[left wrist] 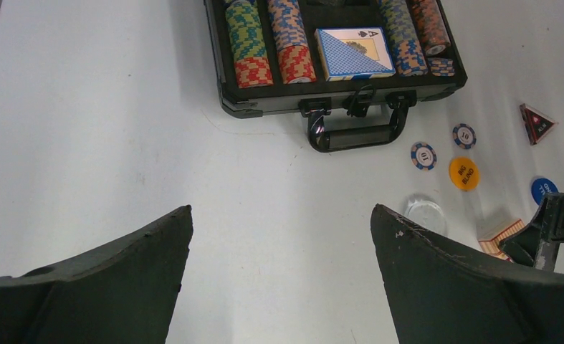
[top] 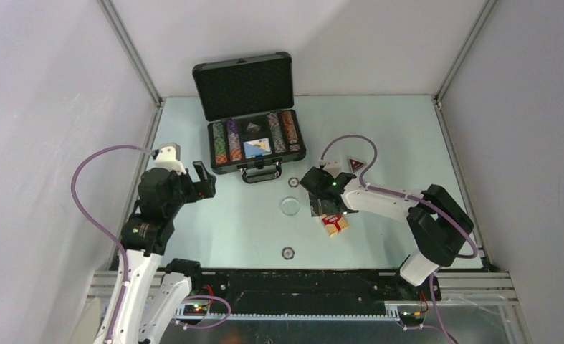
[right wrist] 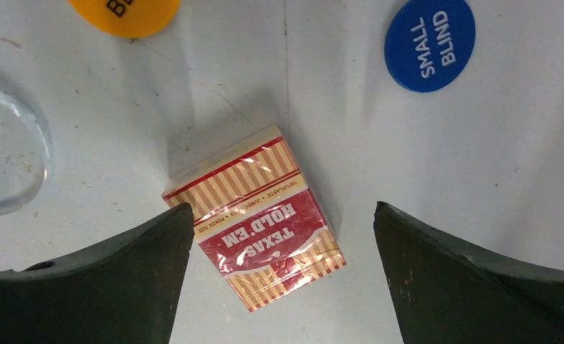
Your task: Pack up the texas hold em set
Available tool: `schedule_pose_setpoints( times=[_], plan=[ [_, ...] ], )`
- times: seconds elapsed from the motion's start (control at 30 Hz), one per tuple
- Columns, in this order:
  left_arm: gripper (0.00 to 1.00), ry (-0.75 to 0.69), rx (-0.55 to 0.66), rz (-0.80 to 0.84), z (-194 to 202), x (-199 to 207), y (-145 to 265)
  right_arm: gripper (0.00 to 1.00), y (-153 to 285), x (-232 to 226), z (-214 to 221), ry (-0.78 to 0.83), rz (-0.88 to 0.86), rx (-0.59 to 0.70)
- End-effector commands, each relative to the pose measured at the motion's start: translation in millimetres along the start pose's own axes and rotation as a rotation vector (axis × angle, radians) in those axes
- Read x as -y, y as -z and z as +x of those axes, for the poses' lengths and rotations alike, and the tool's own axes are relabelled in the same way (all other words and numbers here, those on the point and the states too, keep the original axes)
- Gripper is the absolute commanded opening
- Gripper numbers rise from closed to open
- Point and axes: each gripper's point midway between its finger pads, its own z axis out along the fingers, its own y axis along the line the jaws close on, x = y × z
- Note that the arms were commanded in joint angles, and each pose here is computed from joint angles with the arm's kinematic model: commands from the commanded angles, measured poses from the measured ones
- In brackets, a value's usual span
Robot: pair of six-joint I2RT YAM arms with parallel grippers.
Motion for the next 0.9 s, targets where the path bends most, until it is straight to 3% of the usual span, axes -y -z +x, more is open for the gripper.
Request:
schedule_pose_setpoints(
  times=[0.0,0.3,0.7,0.87],
  plan=[
    [0.98,-0.03,0.024,0.032,-6.3,6.3,2.3,0.99,-6.1,-3.7,5.1,0.086,-0.117,-0.012],
    [0.98,-0.031,0.021,0.036,-5.8,7.3,1.7,0.99,-10.6,-15.6,15.9,0.186,-0.251,-0.041],
    [0.98,-0.033,0.017,0.037,-5.2,7.6,0.2,0.99,-11.7,-18.1,26.5,0.131,-0.38,-0.047],
    [0.98,-0.033,0.013,0.036,-4.1,7.0,-0.8,0.93,-12.1,-19.1,29.9,0.129,-0.38,-0.059]
  ],
)
